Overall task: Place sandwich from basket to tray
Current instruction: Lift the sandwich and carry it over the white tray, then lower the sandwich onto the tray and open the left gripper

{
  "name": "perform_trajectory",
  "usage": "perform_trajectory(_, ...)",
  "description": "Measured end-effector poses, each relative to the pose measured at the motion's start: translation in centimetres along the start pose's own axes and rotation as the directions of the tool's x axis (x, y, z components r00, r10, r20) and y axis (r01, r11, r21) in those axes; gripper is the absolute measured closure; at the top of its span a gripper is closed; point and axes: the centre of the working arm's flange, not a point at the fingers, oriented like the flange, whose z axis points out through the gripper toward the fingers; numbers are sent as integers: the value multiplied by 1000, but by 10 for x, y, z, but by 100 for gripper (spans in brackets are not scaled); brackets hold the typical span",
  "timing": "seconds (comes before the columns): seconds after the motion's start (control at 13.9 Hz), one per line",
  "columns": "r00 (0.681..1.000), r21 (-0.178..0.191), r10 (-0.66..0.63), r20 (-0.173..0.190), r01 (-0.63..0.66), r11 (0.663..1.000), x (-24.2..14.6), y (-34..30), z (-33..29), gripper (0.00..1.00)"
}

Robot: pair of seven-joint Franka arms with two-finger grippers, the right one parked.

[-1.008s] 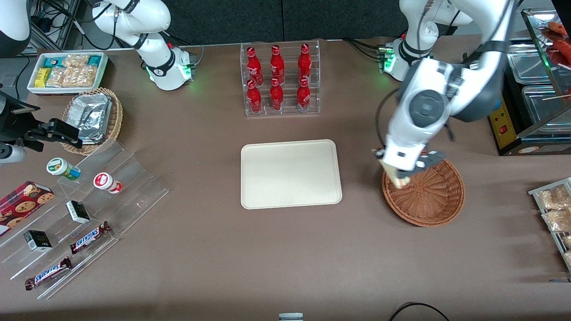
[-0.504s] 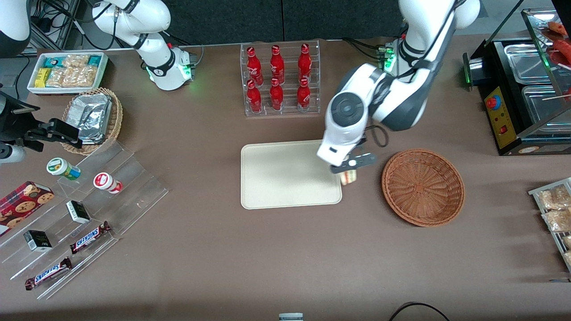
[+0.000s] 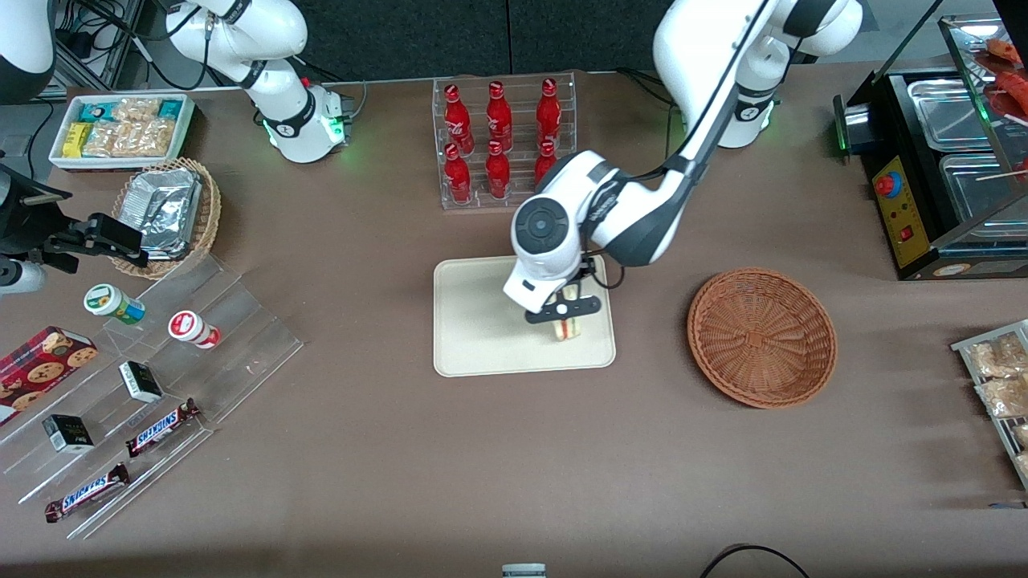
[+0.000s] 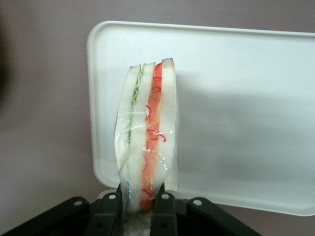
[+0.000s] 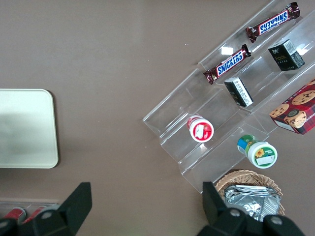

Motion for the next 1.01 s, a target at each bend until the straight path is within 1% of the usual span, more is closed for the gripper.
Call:
perform_trajectory(0.14,1000,-21,18,-21,-19,1000,-3,16,12,78)
perform_trajectory(0.22,999,-26,25,-25,-25,999,-5,21,18,78)
perform_trajectory(0.36,999,-45,36,-33,-38,998,-8,30,25,85)
perform_trajectory(0.5,998,-56,45,-37,-47,997,-10,38,34,85)
perform_trajectory(0.94,998,-29,63,-16,-63,998,-18,47,61,86)
perform_trajectory(1.01,998,-24,63,-11,-63,998,-18,48,66,83)
